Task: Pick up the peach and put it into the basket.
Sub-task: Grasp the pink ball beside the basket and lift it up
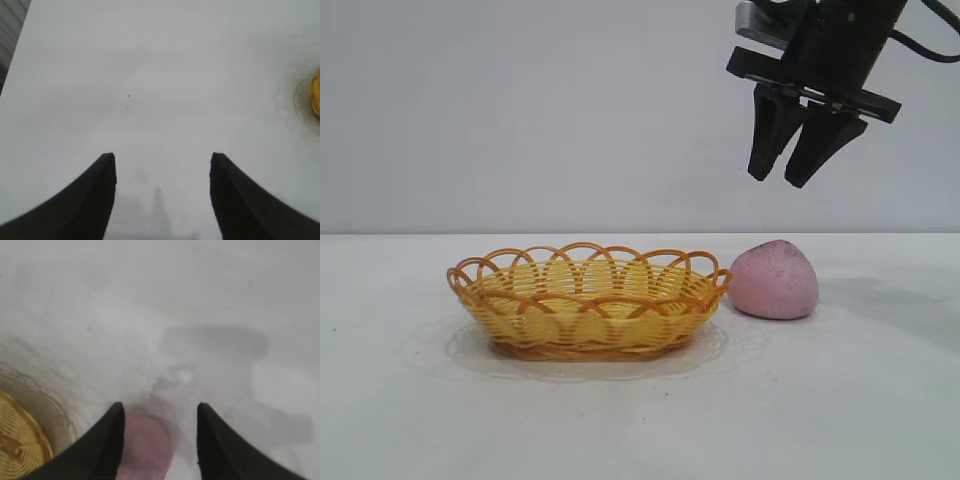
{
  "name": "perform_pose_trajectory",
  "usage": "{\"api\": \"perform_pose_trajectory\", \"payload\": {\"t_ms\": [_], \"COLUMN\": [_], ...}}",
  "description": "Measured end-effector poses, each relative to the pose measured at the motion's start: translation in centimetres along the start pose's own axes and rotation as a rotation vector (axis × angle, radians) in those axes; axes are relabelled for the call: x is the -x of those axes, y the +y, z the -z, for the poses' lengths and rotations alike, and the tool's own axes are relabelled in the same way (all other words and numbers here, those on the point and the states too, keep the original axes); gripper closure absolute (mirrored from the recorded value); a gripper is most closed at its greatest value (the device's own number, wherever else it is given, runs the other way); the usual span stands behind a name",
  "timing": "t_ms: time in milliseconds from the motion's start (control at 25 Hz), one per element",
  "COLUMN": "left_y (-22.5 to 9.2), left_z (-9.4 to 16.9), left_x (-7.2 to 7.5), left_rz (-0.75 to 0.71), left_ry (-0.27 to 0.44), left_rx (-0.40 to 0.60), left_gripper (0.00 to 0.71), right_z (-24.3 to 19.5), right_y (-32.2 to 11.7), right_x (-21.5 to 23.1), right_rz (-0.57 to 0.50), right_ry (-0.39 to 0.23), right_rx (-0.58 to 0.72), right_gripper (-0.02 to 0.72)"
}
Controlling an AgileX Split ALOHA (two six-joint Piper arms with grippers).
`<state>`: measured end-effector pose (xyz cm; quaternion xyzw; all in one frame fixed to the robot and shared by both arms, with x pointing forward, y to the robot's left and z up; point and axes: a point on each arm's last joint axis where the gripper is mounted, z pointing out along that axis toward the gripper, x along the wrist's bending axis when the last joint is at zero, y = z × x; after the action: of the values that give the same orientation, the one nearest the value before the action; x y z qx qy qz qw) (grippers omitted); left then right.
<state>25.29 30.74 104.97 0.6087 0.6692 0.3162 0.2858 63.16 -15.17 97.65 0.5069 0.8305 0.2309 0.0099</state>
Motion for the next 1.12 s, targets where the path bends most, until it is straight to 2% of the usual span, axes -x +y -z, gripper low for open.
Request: {"api": "perform_pose_trajectory", "payload": {"t_ms": [80, 240, 520, 720, 800, 880, 1000, 1120], "left_y": [-0.6, -1.8, -1.9, -1.9, -2.0, -2.0, -2.0, -2.0], "left_z": [0.6, 1.4, 1.4, 1.4, 1.3, 1.3, 1.3, 1.3], "left_x": [-0.1, 0.0, 0.1, 0.1, 0.1, 0.1, 0.1, 0.1], "left_rz": [-0.007, -0.068, -0.084, -0.086, -0.086, -0.086, -0.086, -0.086], "left_ry": [-0.004, -0.019, -0.026, -0.026, -0.026, -0.026, -0.026, -0.026], "left_rx": [0.076, 0.16, 0.163, 0.163, 0.161, 0.161, 0.162, 0.162], "left_gripper": [0.345, 0.345, 0.345, 0.345, 0.345, 0.345, 0.345, 0.345], "right_z": [0.0, 0.0, -0.5, -3.7, -5.5, -6.1, -3.9, 0.7], "right_y": [-0.1, -0.5, -1.5, -2.5, -3.1, -3.2, -2.2, -0.9], "right_x": [-0.1, -0.2, -0.4, 0.1, 0.0, -0.3, -1.8, -4.6], "right_rz": [0.0, -0.002, -0.03, -0.065, -0.071, -0.056, -0.009, 0.082], "right_ry": [0.006, 0.024, 0.064, 0.097, 0.11, 0.12, 0.118, 0.133], "right_rx": [-0.013, -0.055, -0.164, -0.261, -0.302, -0.312, -0.244, -0.123], "right_gripper": [0.367, 0.367, 0.367, 0.367, 0.471, 0.611, 0.703, 0.703]}}
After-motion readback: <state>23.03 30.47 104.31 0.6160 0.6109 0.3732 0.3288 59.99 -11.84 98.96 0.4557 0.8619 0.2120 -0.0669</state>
